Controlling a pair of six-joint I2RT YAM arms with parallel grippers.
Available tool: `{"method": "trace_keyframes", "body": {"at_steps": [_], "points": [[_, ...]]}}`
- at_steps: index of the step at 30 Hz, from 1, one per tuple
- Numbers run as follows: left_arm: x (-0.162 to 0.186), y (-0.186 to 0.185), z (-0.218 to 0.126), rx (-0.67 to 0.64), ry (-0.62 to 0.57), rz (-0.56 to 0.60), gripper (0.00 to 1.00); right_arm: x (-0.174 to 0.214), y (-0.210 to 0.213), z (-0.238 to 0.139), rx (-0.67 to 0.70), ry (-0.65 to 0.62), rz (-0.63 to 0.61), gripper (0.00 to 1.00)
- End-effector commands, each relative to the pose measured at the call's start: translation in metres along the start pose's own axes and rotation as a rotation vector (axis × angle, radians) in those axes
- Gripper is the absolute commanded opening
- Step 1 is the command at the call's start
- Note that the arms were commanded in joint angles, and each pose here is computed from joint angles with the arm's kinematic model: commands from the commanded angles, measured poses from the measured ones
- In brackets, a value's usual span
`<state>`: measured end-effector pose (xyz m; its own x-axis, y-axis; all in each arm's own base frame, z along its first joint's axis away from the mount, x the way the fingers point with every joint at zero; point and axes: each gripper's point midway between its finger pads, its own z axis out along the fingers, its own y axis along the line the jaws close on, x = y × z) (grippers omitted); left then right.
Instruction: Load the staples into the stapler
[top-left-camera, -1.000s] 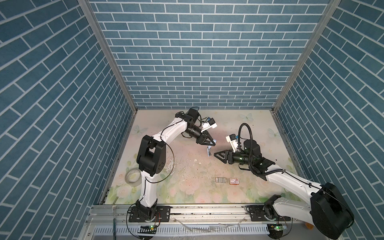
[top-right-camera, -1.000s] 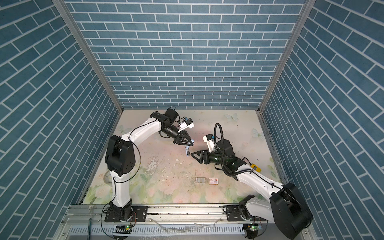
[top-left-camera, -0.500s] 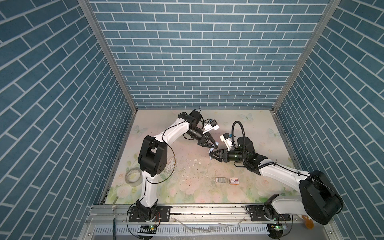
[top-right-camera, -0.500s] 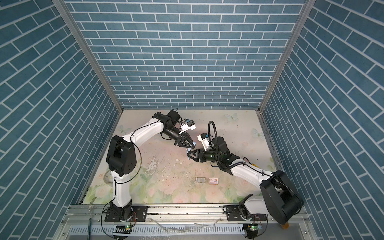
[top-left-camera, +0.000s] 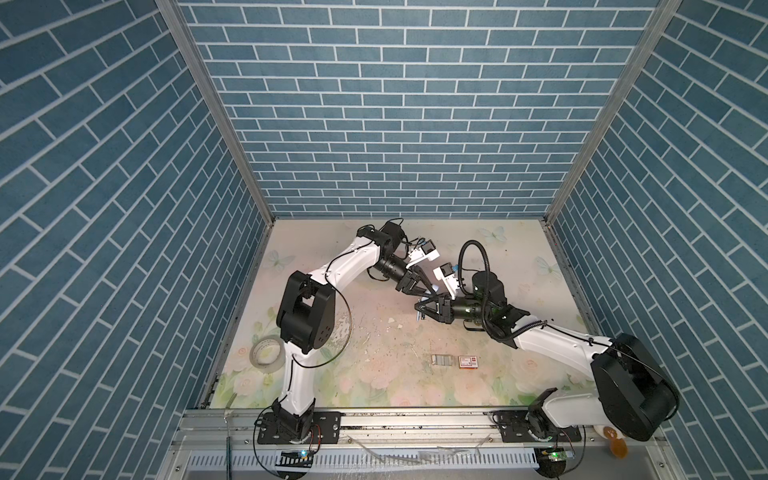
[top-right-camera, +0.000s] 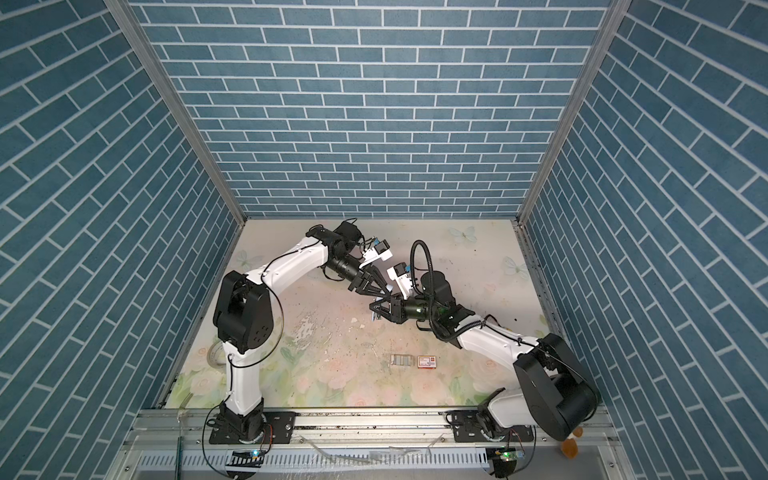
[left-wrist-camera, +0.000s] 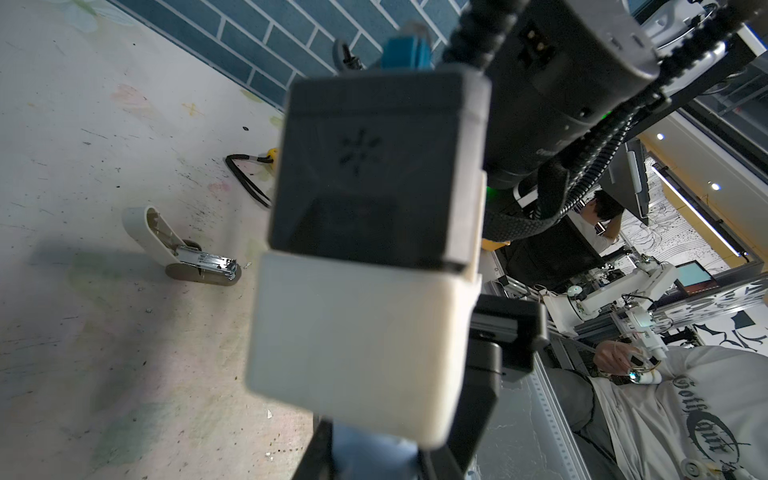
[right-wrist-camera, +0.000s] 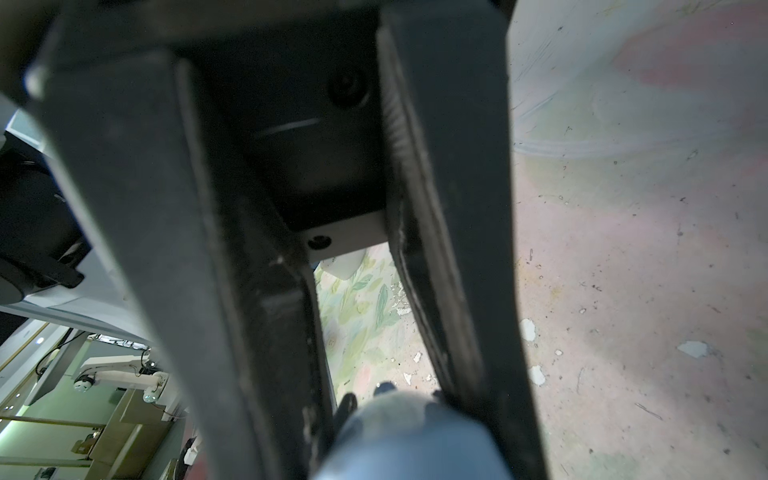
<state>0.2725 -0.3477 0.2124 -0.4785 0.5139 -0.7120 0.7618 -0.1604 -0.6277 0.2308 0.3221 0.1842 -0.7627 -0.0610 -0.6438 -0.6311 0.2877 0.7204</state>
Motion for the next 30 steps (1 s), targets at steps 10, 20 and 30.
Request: {"method": "trace_keyframes", "body": {"at_steps": [10, 20, 30], "points": [[0.003, 0.011, -0.013, -0.166, 0.02, 0.073, 0.58, -0.002, -0.022, -0.002, 0.134, 0.009, 0.062, 0.04], [0.016, 0.053, -0.072, -0.473, -0.014, 0.023, 0.61, 0.018, -0.067, -0.023, 0.448, 0.127, 0.099, 0.04], [0.02, 0.087, -0.173, -1.004, -0.144, -0.106, 0.61, 0.042, -0.115, -0.036, 0.764, 0.325, 0.205, 0.03]]}}
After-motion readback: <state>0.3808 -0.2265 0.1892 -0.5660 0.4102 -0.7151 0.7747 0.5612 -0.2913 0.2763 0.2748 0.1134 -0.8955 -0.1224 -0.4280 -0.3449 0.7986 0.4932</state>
